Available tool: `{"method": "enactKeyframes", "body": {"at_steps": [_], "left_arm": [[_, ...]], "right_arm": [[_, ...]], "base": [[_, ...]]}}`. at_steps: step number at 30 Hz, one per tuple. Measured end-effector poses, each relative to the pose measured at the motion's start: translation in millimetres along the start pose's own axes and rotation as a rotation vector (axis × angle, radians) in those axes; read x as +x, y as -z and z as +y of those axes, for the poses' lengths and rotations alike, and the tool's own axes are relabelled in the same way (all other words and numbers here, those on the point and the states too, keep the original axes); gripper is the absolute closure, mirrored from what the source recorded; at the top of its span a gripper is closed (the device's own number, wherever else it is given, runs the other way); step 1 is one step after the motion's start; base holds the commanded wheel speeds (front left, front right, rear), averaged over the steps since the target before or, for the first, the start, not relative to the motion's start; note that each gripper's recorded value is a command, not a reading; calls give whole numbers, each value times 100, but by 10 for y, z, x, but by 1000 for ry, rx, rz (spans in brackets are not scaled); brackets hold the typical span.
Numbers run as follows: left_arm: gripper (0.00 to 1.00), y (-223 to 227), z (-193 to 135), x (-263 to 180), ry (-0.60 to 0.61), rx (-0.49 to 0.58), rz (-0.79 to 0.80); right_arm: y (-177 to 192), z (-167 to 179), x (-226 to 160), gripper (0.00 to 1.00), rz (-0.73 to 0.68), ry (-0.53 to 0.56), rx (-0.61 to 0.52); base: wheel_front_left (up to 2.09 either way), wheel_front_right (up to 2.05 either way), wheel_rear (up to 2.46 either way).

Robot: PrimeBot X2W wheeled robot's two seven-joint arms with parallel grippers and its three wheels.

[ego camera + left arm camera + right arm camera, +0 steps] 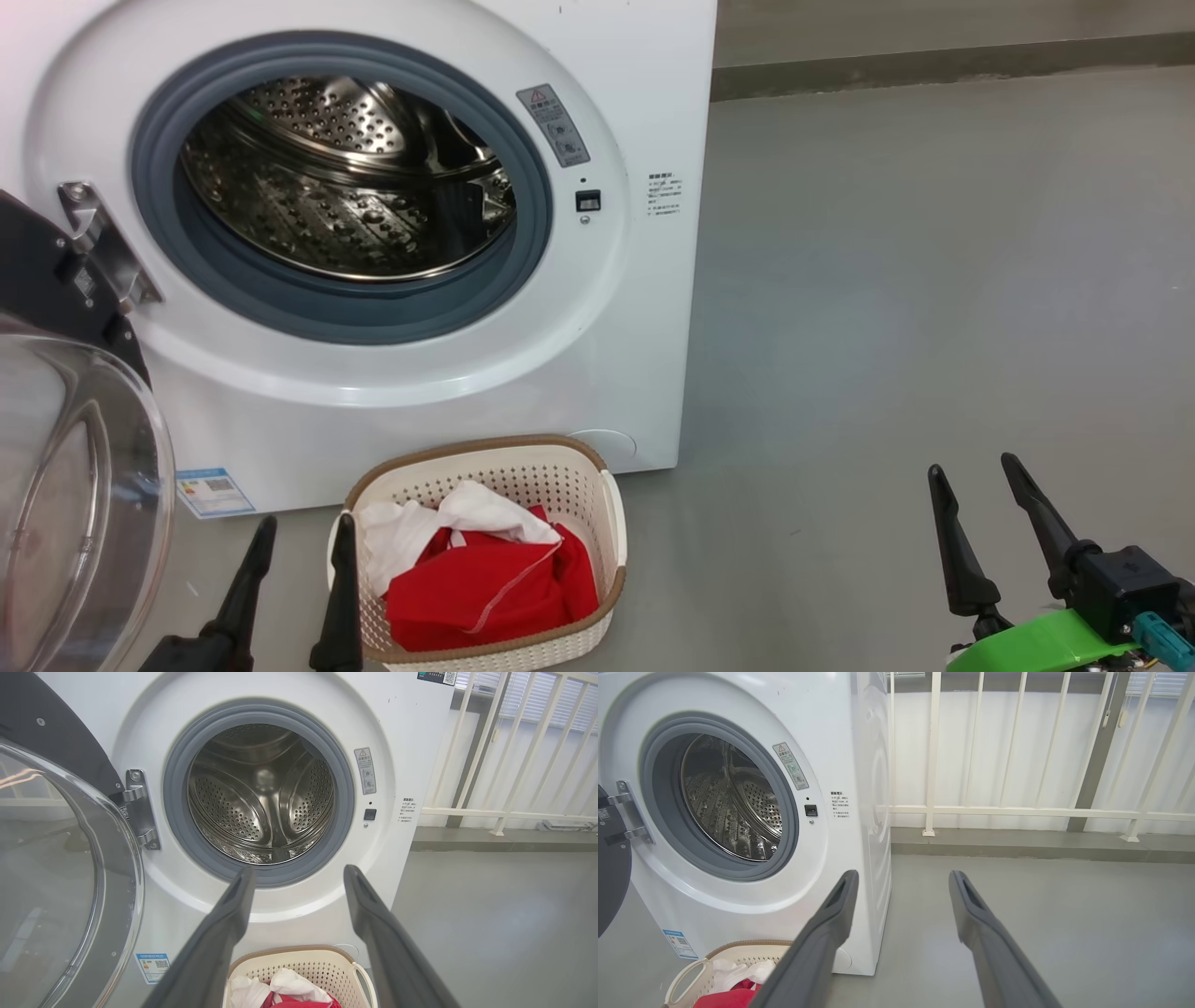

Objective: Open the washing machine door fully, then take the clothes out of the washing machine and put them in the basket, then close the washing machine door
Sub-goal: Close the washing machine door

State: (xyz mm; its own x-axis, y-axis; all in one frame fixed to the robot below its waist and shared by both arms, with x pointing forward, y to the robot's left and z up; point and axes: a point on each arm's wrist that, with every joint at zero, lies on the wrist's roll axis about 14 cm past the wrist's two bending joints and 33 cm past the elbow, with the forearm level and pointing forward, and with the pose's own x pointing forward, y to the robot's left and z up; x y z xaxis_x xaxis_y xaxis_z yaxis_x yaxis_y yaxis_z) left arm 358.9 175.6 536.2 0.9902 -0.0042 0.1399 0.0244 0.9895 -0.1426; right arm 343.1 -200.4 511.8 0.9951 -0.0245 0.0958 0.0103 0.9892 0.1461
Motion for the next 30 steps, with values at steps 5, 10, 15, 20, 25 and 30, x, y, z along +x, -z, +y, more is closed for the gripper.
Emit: {"method": "enactKeyframes", "body": {"at_steps": [5,10,15,20,25,30], "left_arm": [[0,-26,57,-33,-22,9,-7],[0,-71,140,-86,-53,17,-16],[0,-160,274,-163,-101,31,-38],[0,-240,428,-263,-159,38,-52],[0,-350,586,-375,-219,55,-76],[0,-468,735,-503,-275,67,-107]], "right_arm": [[6,57,36,0,1,-18,1],[27,167,100,0,7,-52,3],[52,340,170,0,13,-105,6],[65,572,233,0,16,-174,12],[70,827,291,0,16,-248,19],[78,1046,348,0,17,-311,28]], "base": [[0,0,0],[0,0,0],[0,0,0],[0,0,0],[0,0,0],[0,0,0]]}}
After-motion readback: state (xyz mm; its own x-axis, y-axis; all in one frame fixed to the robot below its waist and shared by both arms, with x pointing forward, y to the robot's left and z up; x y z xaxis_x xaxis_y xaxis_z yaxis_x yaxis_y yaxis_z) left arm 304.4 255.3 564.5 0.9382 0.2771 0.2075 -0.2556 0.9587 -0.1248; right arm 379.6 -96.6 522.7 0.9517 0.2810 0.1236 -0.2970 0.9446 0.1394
